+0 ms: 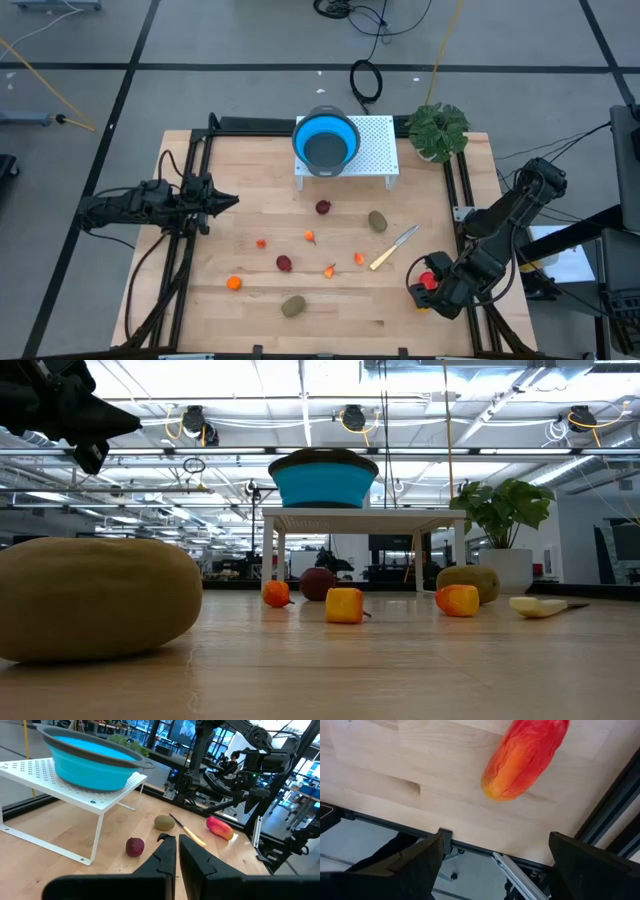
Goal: Pick & Place Fruit
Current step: Put the mango into the blue strainer bowl on the shelf
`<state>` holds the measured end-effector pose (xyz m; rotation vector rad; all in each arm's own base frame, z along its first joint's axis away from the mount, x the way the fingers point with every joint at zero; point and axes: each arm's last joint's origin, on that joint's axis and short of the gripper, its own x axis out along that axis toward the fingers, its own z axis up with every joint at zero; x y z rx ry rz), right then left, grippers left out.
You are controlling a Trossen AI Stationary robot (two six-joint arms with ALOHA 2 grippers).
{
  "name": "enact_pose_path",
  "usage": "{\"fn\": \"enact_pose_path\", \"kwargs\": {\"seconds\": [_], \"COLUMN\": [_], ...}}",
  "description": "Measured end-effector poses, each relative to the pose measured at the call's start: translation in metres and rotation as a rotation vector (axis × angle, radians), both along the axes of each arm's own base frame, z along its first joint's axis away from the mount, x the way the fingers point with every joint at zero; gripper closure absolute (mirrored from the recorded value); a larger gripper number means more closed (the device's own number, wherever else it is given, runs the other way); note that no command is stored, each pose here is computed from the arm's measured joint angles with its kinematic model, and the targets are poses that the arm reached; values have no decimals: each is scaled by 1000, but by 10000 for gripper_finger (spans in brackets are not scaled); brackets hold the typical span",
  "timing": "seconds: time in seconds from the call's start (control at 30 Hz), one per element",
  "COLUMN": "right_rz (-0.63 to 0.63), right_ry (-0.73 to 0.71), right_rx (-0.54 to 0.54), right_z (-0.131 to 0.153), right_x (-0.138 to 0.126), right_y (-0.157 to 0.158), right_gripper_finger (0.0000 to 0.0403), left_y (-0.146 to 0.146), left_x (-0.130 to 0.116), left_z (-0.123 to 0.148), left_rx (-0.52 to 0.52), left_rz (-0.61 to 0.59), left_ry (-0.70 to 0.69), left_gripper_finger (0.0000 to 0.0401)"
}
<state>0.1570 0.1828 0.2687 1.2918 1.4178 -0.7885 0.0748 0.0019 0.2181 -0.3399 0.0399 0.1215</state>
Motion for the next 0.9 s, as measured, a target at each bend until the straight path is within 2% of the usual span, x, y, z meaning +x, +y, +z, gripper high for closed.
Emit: {"fn": "enact_pose_path", "kwargs": {"seconds": [0.37,0.7,0.9], "right_rz": [-1,-14,-12], "right_ry": [-37,-74,-33], "right_rx": [-45,4,11], "right_z": [-4,-48,-58], "right_x": [2,5,1], "right_y": [-2,-3,-5], "right_gripper_finger": [49,51,51], "left_y": [0,0,0], "left_x": [0,0,0], "left_z": [0,0,0], "left_rx": [3,3,2], "left_rz": [0,0,0], "left_ry": [1,1,1], "left_gripper_finger": [382,382,382]}}
